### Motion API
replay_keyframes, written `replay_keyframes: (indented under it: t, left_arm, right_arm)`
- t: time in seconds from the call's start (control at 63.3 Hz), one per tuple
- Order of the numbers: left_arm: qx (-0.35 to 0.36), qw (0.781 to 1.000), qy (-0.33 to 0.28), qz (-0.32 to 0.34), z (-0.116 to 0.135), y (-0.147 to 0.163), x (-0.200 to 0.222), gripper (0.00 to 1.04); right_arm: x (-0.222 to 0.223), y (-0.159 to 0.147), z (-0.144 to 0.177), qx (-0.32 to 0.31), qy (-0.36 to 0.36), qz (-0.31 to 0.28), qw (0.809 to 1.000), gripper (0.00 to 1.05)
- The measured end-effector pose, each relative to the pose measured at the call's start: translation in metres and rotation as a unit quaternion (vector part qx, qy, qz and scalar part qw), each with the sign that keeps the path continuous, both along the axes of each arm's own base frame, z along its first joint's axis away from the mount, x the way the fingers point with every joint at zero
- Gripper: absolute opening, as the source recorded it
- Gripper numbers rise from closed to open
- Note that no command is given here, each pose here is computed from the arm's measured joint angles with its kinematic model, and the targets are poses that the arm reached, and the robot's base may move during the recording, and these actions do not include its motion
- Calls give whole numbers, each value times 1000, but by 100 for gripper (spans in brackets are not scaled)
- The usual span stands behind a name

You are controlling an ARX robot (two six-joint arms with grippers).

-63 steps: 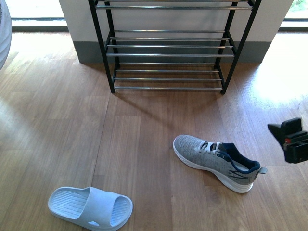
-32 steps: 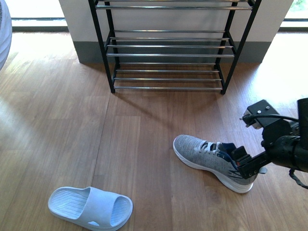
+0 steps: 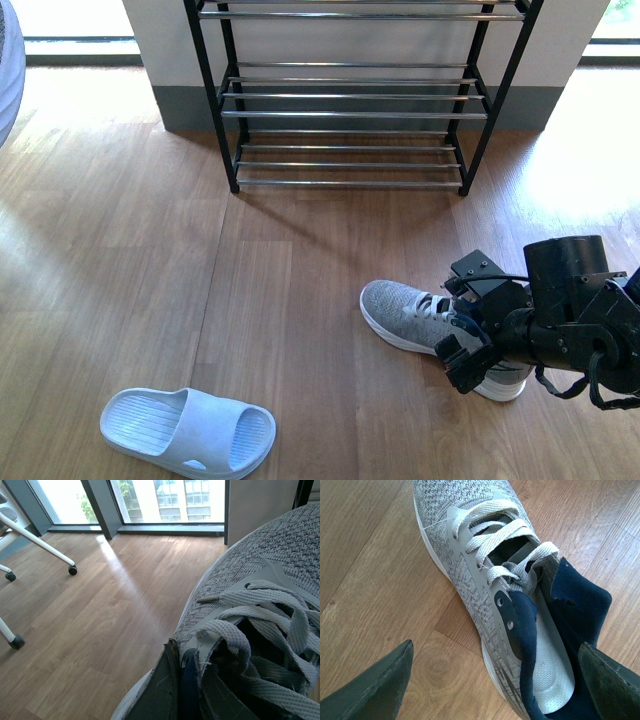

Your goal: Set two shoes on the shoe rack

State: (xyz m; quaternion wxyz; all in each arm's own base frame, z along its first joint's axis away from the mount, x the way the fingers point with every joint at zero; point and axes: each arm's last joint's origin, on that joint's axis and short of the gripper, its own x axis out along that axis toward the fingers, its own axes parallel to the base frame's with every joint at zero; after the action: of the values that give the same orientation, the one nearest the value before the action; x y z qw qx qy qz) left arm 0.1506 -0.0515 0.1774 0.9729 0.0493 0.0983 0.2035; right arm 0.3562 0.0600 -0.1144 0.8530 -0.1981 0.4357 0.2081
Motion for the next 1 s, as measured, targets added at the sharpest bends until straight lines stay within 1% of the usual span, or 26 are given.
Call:
replay_keyframes:
  t: [0.221,0.474,0.537,0.601,0.632,0.695,0.711,0.743,0.822,0.948,0.996]
  left_arm:
    - [0,1000,0,0,0,0,0,2]
    - [0,1000,0,0,0,0,0,2]
    - [0,1000,0,0,0,0,0,2]
    - [0,1000,0,0,0,0,0,2]
    - [0,1000,0,0,0,0,0,2]
    - [0,1000,0,0,0,0,0,2]
    - [0,1000,0,0,0,0,0,2]
    - [0,1000,0,0,0,0,0,2]
    - [0,1000,0,0,0,0,0,2]
    - [0,1000,0,0,0,0,0,2]
    - [0,1000,0,0,0,0,0,2]
  right_arm:
    - [8,0,-8,-3,11,2,1000,96]
    - [8,-2,-22,10,40,-26,999,95]
    - [10,0,-25,12,37,-35,999,86]
    - [13,4,-27,20,34,-47,998,72]
    - [14,6,-28,23,34,-51,998,63]
    - [13,11,-29,22,32,-56,998,49]
    - [13,13,-29,23,33,-57,998,44]
    - [12,14,-30,20,31,-60,998,37]
    - [10,17,-30,20,31,-63,997,26]
    - [6,18,-30,25,29,-66,997,5]
    - [4,18,-30,24,27,-67,997,1]
